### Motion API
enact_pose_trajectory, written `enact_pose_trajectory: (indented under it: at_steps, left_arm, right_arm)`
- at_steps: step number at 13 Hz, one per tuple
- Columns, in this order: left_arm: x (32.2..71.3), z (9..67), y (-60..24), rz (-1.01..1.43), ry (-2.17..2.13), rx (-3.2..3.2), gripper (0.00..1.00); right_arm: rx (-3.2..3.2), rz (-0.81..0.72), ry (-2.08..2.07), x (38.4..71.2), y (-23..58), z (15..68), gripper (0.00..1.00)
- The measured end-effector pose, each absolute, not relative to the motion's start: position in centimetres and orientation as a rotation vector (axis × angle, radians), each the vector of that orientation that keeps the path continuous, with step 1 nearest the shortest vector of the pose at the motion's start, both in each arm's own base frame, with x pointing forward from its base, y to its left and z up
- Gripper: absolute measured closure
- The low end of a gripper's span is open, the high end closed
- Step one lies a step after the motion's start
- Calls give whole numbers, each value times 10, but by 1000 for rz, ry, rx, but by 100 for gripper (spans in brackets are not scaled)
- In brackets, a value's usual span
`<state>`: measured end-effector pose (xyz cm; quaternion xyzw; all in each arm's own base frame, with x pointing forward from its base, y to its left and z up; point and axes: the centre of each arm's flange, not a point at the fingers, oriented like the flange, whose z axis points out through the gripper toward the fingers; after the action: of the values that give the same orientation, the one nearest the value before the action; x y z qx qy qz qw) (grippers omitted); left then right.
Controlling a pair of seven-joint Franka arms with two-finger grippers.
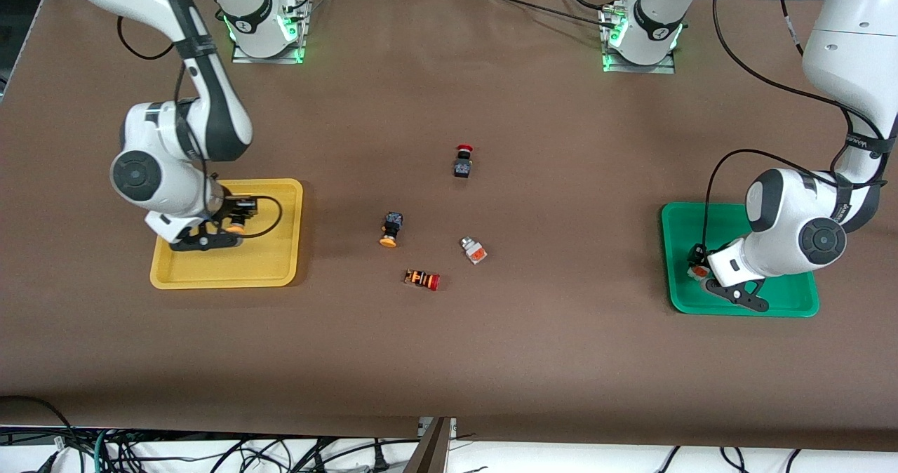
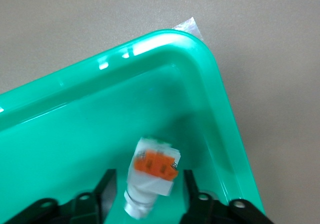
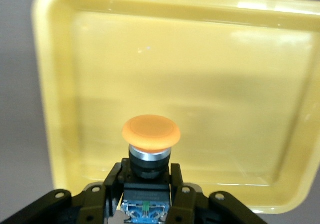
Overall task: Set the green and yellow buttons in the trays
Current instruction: 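Carry the buttons to the green and yellow trays with both grippers, then open both grippers to release the buttons into the trays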
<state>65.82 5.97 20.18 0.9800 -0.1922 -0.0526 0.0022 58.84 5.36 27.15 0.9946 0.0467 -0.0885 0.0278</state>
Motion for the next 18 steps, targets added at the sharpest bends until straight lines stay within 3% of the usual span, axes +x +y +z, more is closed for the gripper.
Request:
enact_pose_trajectory:
  at_steps: [3, 7, 12, 17, 18]
  left_arm:
    - [659, 203, 58, -161, -607, 3073, 0]
    - [664, 231, 45, -144, -643, 3078, 0]
    - [674, 284, -30, -102, -816, 3070, 0]
    - [678, 301, -71, -111, -739, 3092, 0]
    - [676, 301, -84, -109, -662, 3091, 0]
  right_arm:
    - [3075, -286, 115, 592, 9, 254, 58]
    - [3071, -324, 99, 590, -30, 220, 58]
    - [3062, -358, 154, 586, -51, 181, 58]
    - [3065, -356, 173, 586, -61, 179, 58]
    - [3064, -355, 174, 587, -61, 178, 52]
